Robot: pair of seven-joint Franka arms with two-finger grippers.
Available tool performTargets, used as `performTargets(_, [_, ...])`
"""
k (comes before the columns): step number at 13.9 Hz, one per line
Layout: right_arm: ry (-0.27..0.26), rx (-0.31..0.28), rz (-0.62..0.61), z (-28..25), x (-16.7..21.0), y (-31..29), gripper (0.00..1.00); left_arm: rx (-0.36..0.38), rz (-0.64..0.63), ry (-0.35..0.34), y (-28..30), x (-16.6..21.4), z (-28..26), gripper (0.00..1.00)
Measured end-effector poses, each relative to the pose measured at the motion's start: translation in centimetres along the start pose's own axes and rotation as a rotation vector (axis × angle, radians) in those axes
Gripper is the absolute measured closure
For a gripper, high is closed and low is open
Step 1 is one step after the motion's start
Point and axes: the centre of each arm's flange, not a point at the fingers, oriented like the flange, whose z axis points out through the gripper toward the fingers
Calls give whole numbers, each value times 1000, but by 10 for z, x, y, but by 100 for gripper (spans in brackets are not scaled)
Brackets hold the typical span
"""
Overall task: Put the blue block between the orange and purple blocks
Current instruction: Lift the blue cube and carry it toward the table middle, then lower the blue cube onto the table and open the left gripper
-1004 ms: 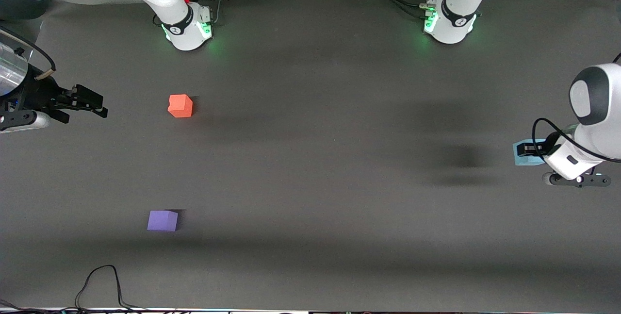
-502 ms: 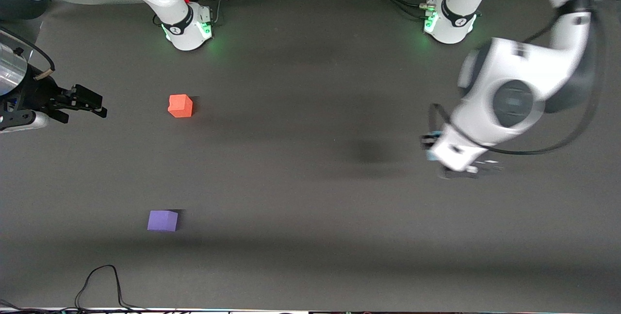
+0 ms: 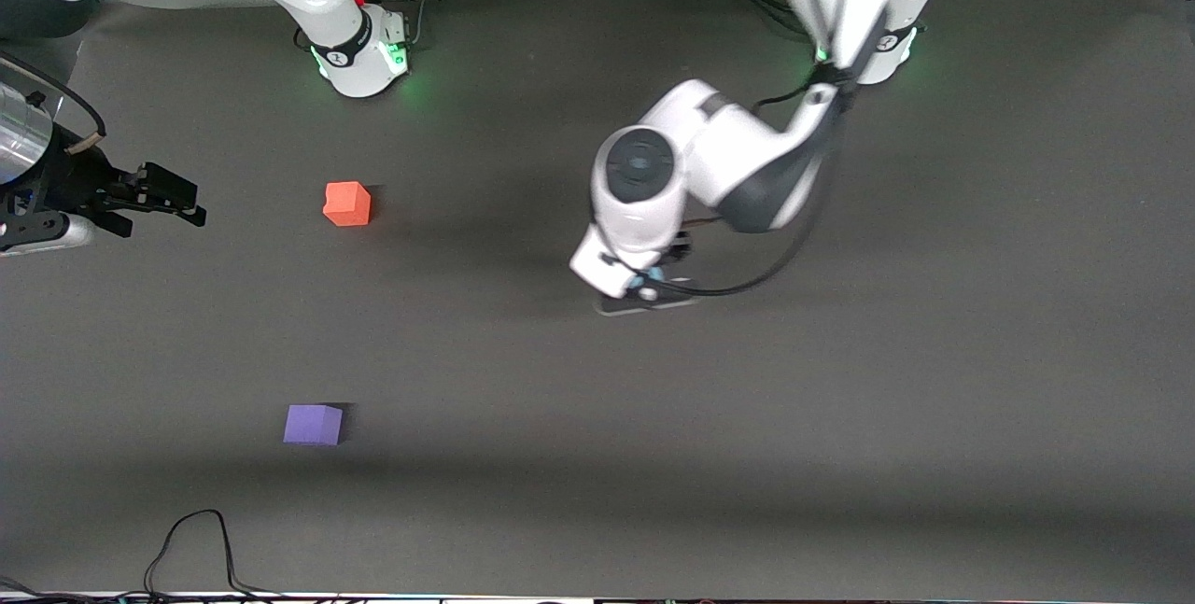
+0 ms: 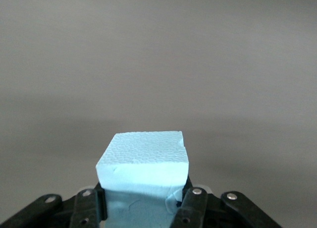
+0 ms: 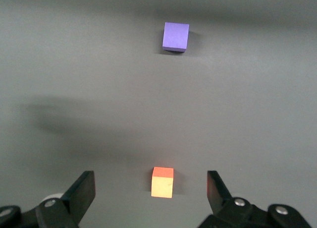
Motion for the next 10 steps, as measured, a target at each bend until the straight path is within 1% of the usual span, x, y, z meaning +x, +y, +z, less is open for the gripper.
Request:
performTargets(1, [0,0,-3,0,0,0,0,0,8,20,23,-20,26,47])
performTargets(3, [-1,0,-28,1,0,0,0,10,36,32,56,-59,82,47])
performTargets(5, [-2,0,-44,1,0,1,0,19,55,30,70,-80,128,47])
performTargets(7, [-3,0,-45,1,0,1,0,26,60,28,71,-83,154,47])
performTargets(8, [-3,0,-45,2,0,1,0,25,57,30,71,-81,158,47])
performTargets(9, [-4,0,-45,2,0,1,0,23,56,34,71,-79,156,41])
performTargets(10, [-4,0,-45,2,0,1,0,21,55,37,71,-77,154,41])
